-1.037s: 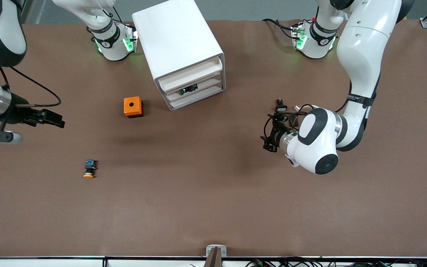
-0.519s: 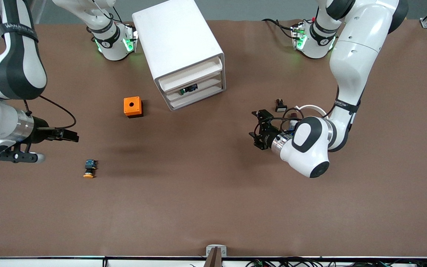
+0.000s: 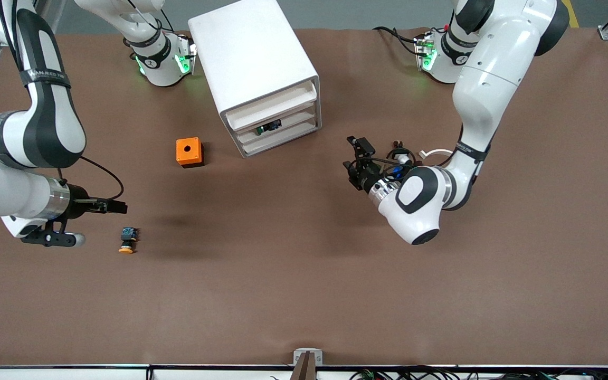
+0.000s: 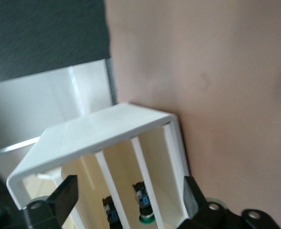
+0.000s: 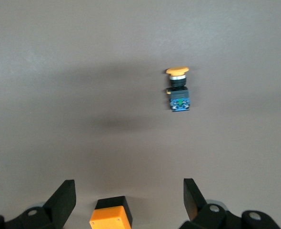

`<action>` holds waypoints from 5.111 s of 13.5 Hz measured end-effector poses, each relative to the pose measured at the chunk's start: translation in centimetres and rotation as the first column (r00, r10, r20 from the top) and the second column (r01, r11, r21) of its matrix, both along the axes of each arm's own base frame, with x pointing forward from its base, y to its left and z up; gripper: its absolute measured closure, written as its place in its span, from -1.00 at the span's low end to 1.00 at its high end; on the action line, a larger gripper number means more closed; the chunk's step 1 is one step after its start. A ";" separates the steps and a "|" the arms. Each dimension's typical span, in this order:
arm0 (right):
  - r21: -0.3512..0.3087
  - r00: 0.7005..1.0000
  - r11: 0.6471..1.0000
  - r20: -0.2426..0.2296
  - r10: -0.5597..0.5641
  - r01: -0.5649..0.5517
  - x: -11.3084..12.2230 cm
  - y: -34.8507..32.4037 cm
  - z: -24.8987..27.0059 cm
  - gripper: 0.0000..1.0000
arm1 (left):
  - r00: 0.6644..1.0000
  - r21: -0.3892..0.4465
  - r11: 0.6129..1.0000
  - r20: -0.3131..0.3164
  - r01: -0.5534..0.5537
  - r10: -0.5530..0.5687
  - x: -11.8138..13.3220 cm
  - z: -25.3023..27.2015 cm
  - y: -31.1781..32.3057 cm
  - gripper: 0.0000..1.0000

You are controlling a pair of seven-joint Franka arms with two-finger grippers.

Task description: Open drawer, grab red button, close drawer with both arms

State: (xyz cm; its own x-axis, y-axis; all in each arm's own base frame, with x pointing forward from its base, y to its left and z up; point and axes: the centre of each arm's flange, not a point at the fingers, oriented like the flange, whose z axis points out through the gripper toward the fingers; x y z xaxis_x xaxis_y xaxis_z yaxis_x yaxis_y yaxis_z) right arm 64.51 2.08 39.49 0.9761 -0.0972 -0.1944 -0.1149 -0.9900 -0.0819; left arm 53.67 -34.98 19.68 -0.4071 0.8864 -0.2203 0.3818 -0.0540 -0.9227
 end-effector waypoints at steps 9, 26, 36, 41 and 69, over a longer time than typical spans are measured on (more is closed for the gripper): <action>0.032 0.997 0.997 -0.038 -0.068 0.069 0.5 0.4 -3.2 -1.00 | 0.965 0.195 0.980 -0.250 -0.034 0.083 -5.3 -1.3 -8.2 -0.22; 0.028 0.965 0.965 -0.038 -0.261 0.262 1.1 3.9 -1.6 -1.00 | 0.947 0.164 0.986 -0.320 0.035 0.019 -10.1 -2.8 -13.7 0.72; 0.000 0.824 0.828 -0.098 -0.559 0.561 -0.1 15.3 1.5 -1.00 | 0.969 0.036 0.987 -0.192 -0.154 0.158 1.2 -0.3 -4.0 0.64; -0.045 0.723 0.733 -0.131 -0.678 0.679 -2.8 23.3 2.9 -1.00 | 0.978 -0.008 0.984 -0.114 -0.175 0.173 3.7 1.0 -1.6 -0.21; -0.092 0.613 0.609 0.012 -0.790 0.787 -19.3 43.5 -5.4 -0.17 | 0.315 -0.035 0.692 0.906 0.721 -0.283 15.1 13.0 14.3 -1.00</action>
State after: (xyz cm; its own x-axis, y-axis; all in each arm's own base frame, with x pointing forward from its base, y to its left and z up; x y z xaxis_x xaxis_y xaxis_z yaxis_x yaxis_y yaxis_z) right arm 45.23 45.60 34.09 0.5089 -0.8433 -0.1729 -0.8554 -0.5180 0.0086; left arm 68.73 -20.65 32.64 0.6465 0.5826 -0.4926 0.6510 -0.7579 -0.0420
